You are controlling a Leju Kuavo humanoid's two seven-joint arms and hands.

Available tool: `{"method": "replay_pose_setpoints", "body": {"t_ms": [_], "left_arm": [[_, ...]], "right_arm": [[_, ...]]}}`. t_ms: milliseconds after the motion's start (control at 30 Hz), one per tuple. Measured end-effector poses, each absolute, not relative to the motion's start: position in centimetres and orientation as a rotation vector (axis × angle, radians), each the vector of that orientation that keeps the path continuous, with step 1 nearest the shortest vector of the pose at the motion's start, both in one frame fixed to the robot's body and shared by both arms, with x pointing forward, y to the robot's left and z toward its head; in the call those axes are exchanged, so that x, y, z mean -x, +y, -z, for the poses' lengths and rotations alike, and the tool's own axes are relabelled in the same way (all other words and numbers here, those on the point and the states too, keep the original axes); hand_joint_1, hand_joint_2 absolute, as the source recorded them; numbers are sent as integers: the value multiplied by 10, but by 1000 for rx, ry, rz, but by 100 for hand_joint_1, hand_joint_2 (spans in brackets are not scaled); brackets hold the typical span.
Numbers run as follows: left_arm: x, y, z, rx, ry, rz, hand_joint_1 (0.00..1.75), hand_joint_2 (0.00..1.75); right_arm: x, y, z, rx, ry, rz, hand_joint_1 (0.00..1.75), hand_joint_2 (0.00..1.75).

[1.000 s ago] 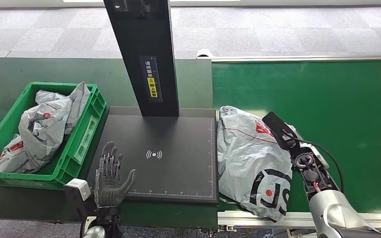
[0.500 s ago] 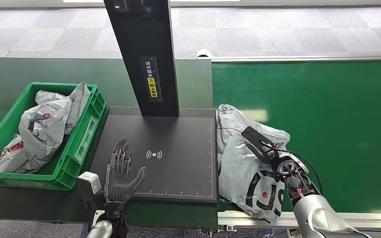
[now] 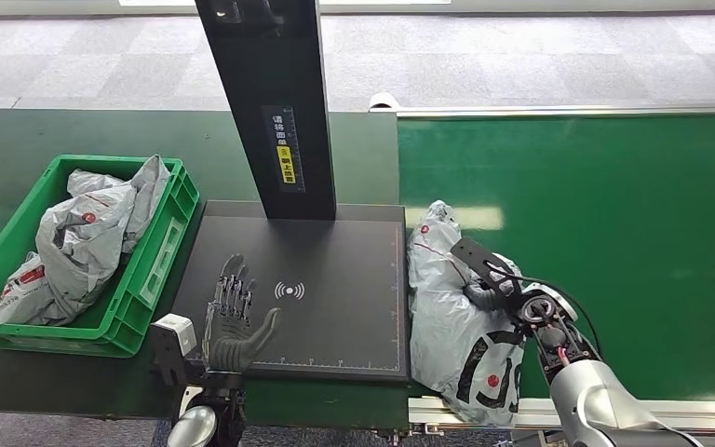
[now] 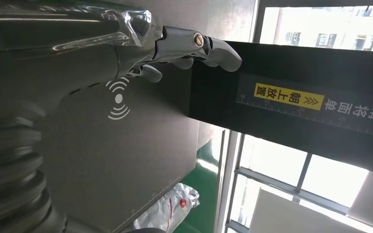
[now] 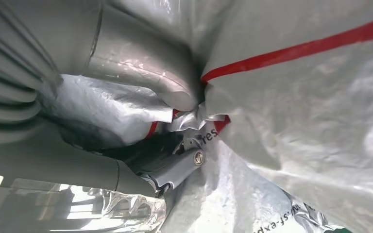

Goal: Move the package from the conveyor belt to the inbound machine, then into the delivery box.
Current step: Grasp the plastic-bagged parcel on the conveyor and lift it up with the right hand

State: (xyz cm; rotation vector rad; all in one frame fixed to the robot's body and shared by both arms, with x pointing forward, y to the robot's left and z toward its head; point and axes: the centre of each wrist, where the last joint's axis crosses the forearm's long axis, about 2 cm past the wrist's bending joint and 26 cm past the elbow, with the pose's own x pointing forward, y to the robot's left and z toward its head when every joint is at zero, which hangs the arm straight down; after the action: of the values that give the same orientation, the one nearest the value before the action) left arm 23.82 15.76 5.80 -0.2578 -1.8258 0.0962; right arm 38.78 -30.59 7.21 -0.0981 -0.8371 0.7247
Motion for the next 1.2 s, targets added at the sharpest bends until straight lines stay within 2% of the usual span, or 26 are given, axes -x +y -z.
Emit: {"method": "replay_pose_setpoints", "body": {"t_ms": [700,833,1000,1200], "left_arm": [[-231,160,-54,224,-1807,-111,0,175],[-222,165,-53,174,-1806,-147,0,175],[-212,173,-52,147,-1822,-174,0,175],[-212,179,-51,148,-1843,-168,0,175]], "right_arm": [[-386,-306,-70,106,-952,-651,175,175],[-391,-310,-79,169,-1241,-466,175,175],[-397,-337,-131,312,-1631,-175,175,175],[-342,-388,-185,574,-2023,105,175,175]]}}
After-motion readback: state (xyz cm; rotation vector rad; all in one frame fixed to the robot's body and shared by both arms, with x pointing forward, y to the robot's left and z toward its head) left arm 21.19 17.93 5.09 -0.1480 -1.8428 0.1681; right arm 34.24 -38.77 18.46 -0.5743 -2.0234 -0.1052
